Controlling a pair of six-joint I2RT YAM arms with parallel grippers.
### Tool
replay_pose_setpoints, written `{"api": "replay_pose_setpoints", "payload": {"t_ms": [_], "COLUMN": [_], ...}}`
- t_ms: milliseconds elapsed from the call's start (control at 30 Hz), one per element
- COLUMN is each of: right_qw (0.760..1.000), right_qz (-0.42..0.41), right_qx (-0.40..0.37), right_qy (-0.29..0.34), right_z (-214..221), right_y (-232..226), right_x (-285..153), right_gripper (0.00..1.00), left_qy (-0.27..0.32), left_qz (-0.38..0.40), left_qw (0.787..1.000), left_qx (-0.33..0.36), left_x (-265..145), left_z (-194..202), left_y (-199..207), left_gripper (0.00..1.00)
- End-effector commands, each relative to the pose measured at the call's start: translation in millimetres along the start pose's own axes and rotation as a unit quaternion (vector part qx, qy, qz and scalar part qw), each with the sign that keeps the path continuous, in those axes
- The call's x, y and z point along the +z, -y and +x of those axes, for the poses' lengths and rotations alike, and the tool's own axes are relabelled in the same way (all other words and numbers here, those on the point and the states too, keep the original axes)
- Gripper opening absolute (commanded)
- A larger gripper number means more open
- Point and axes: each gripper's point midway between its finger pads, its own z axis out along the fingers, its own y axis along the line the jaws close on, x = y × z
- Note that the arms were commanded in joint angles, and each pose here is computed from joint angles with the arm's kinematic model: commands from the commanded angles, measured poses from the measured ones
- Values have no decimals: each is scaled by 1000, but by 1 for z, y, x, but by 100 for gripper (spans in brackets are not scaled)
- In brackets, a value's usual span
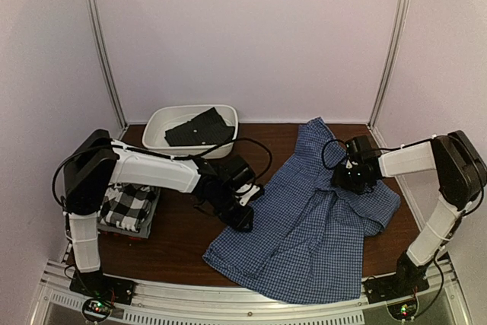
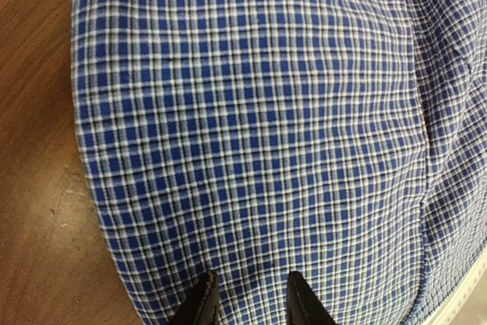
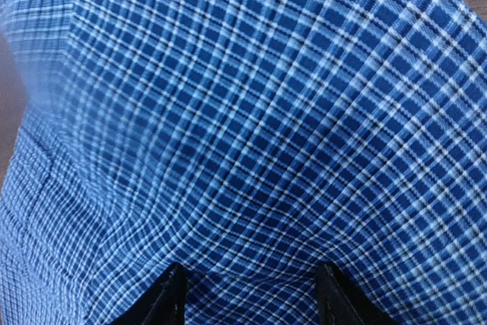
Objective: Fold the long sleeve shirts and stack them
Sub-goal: Move the right arm to the center of the board with the 1/3-folded shirt.
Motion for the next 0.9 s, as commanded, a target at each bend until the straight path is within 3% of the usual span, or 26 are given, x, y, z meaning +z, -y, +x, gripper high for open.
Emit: {"api": "replay_pose_setpoints", "payload": {"t_ms": [0,467,667,867], "right_qw": [1000,1000,999,997], "right_qz": [-5,-1,3,-1], "right_qx": [14,-28,-32,2], "right_qy": [11,8,43,82], "right_z": [-21,-96,-119,-114], "right_y": [-1,-27,-31,-16], "right_x": [18,60,22,-34], "right_gripper": [60,68,77,83], "left_qy": [-5,-13,10,63], "left_qz": [0,75,93,90], "left_qw": [1000,997,996,994], "left_qx": [0,11,13,22], "left_x": [15,34,23,-12], "left_z": [7,0,-16,-44], "left_y": [7,76,89,99], "left_gripper": [30,25,25,26]}}
